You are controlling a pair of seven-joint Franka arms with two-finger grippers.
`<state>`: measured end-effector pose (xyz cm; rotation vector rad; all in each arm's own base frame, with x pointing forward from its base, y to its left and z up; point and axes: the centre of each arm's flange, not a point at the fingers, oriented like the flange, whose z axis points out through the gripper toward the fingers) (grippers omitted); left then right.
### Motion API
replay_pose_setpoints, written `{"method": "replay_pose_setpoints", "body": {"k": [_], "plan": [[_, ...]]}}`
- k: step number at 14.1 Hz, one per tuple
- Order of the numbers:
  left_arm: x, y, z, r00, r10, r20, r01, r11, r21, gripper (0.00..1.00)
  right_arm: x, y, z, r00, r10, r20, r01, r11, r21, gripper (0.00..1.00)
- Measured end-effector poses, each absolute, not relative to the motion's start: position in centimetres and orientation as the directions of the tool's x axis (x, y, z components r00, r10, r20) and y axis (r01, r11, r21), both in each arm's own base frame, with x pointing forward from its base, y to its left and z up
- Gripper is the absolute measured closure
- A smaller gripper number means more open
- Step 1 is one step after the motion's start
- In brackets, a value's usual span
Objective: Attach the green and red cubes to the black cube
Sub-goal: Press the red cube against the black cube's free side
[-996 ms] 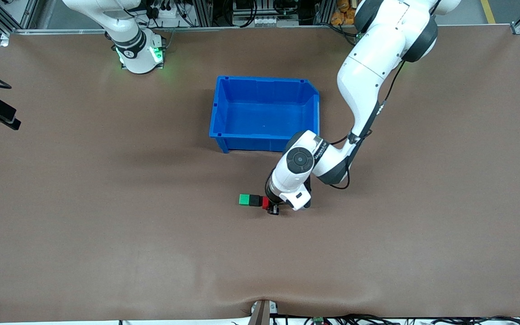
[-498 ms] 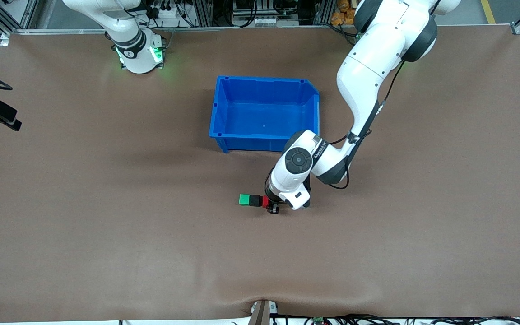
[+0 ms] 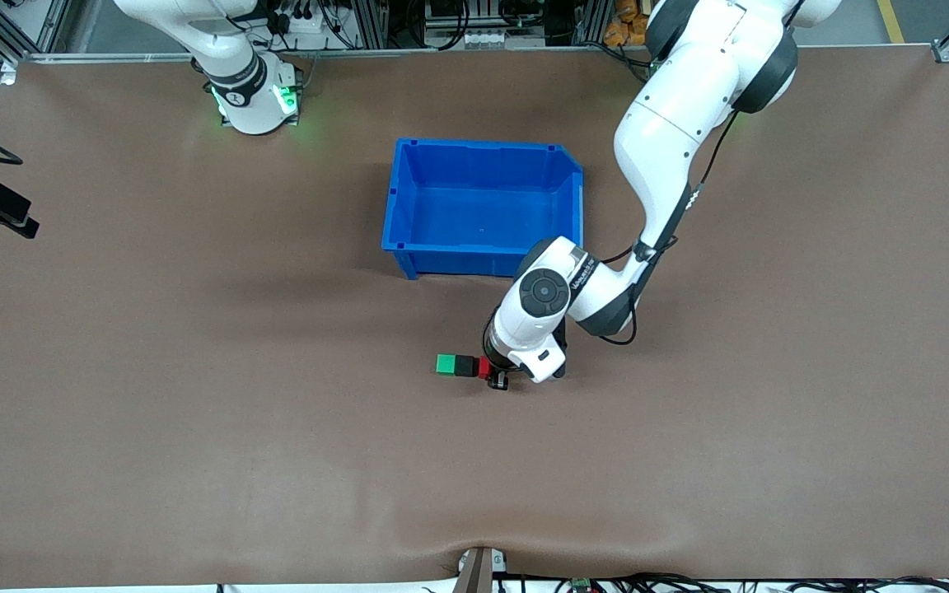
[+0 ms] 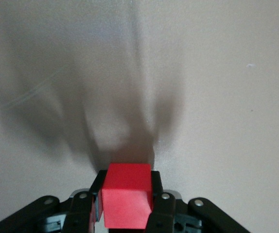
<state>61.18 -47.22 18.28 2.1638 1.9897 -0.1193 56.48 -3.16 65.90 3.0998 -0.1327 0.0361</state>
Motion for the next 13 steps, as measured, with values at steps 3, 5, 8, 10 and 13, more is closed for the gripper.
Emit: {"method": "replay_pose_setpoints", "body": {"k": [3,5,8,10,13], "plan": [[60.88,-47.71,18.25,0.096,0.975,-0.201,0.992,-0.078,0.098,0.61,56.47,-3.18,65.88,0.996,-0.085,0.024,-0.086,-0.996,0.039,0.0],[60.8,-47.91,18.2,0.097,0.973,-0.208,0.992,-0.077,0.104,0.61,56.47,-3.19,65.88,0.996,-0.085,0.024,-0.086,-0.996,0.039,0.0],[60.81,-47.9,18.18,0.097,0.973,-0.208,0.992,-0.076,0.104,0.61,56.47,-3.19,65.88,0.996,-0.085,0.024,-0.086,-0.995,0.04,0.0],[60.69,-47.94,17.99,0.097,0.973,-0.208,0.992,-0.077,0.101,0.57,56.47,-3.19,65.88,0.996,-0.085,0.024,-0.086,-0.995,0.04,0.0],[60.38,-48.25,17.85,0.1,0.974,-0.205,0.993,-0.084,0.088,0.26,56.48,-3.17,65.87,0.996,-0.085,0.024,-0.086,-0.996,0.04,0.0]]}}
